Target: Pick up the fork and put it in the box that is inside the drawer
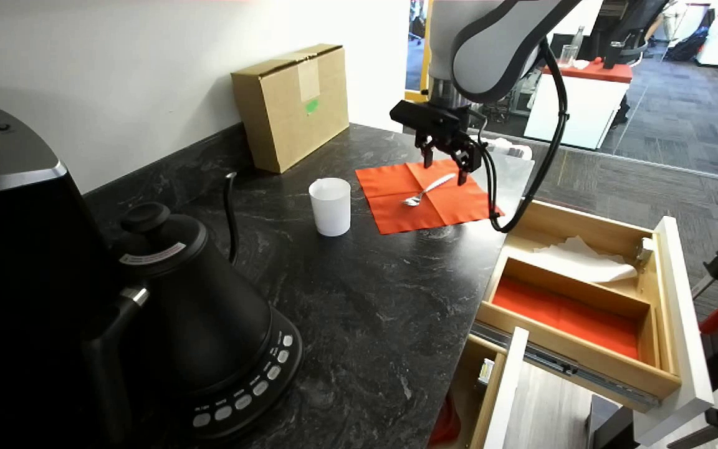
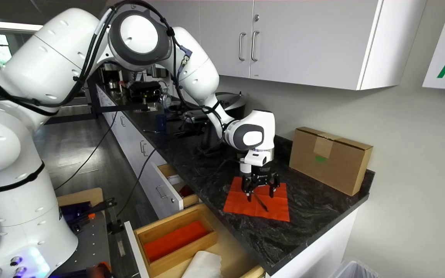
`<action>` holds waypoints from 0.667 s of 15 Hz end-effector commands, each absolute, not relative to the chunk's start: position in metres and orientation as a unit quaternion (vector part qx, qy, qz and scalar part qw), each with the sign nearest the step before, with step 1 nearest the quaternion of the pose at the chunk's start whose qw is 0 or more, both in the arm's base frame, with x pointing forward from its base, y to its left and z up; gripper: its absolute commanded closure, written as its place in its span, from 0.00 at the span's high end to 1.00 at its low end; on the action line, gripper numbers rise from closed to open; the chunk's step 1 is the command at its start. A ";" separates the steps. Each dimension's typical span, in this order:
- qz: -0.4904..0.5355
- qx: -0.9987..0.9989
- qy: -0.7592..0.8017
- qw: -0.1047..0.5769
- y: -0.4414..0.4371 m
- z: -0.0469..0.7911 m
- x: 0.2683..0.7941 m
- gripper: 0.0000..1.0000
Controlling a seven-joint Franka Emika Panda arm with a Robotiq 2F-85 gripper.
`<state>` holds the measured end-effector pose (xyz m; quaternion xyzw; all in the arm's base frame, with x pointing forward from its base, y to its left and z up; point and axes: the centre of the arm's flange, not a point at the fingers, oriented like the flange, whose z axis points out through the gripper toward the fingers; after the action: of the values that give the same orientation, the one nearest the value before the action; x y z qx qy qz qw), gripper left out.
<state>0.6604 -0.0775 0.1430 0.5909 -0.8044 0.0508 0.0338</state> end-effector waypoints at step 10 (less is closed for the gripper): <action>0.054 0.627 -0.777 0.025 -0.072 0.119 0.673 1.00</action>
<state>0.6675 -0.0706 0.1203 0.6228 -0.7799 0.0530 0.0327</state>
